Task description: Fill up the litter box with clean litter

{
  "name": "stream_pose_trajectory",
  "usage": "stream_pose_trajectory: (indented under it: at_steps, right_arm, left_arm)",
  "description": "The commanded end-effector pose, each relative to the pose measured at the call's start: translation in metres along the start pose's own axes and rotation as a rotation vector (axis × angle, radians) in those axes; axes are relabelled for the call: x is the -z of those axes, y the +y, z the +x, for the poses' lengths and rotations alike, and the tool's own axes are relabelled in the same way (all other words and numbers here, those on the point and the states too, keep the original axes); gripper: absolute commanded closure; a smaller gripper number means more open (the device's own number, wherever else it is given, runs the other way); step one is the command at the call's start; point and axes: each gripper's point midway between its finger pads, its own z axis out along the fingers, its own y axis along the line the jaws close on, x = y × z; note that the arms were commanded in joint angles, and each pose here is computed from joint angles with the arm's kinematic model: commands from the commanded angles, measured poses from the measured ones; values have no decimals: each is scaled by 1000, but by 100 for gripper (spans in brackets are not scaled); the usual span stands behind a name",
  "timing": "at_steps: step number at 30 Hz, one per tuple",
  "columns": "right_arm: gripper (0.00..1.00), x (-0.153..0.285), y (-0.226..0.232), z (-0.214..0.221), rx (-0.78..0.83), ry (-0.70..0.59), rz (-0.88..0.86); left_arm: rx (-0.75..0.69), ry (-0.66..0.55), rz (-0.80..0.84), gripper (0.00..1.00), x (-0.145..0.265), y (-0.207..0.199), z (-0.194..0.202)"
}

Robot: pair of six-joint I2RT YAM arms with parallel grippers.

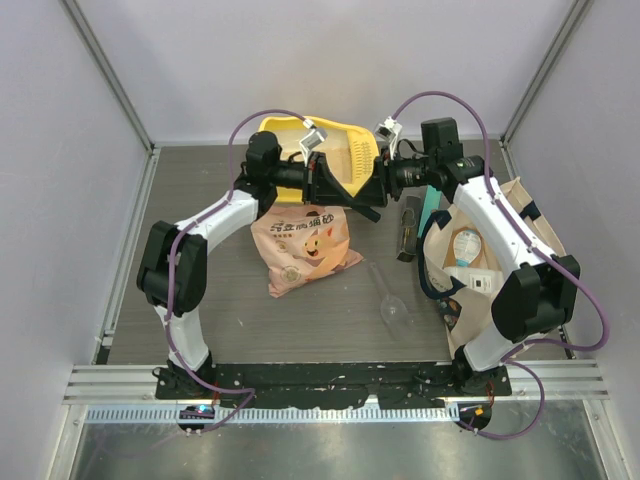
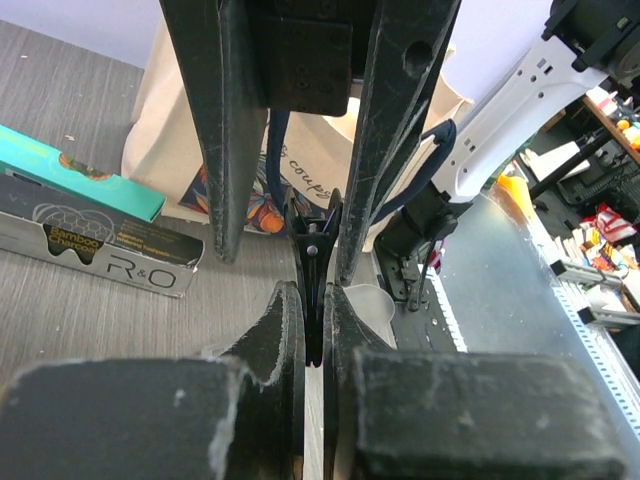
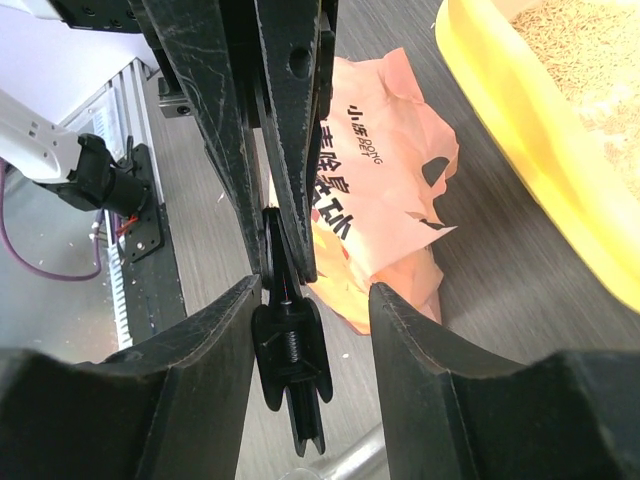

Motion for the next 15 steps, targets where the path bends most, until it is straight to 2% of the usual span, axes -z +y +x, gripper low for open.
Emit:
stream_pose_trajectory:
  at_steps: [1,6,9,10,13,14,15]
  right_arm:
    - [47,6,11,-16,30,-54,-6]
    - [46,6,12,-10,27,-48,-11]
    - [53,5,14,-10,19,-54,-26]
    - [59,5,15,-12,19,-58,-31]
    - [64,5,14,-15,10,-68,-36]
    - [66,5,14,-16,12,-72,-37]
    - [72,6,14,-19,21,-80,-42]
  left_arm:
    - [-65,-33,0,100,2,-4,-21]
    - [-51,-46,-17,100,6,1,-24]
    - [-51,-47,-17,100,6,1,-25]
    - [-49,-47,-17,100,6,0,-25]
    - [-51,-43,-14,99,5,0,-24]
    - [-42,-41,-17,95,6,1,-22]
    - [-42,-41,-18,88,6,1,-22]
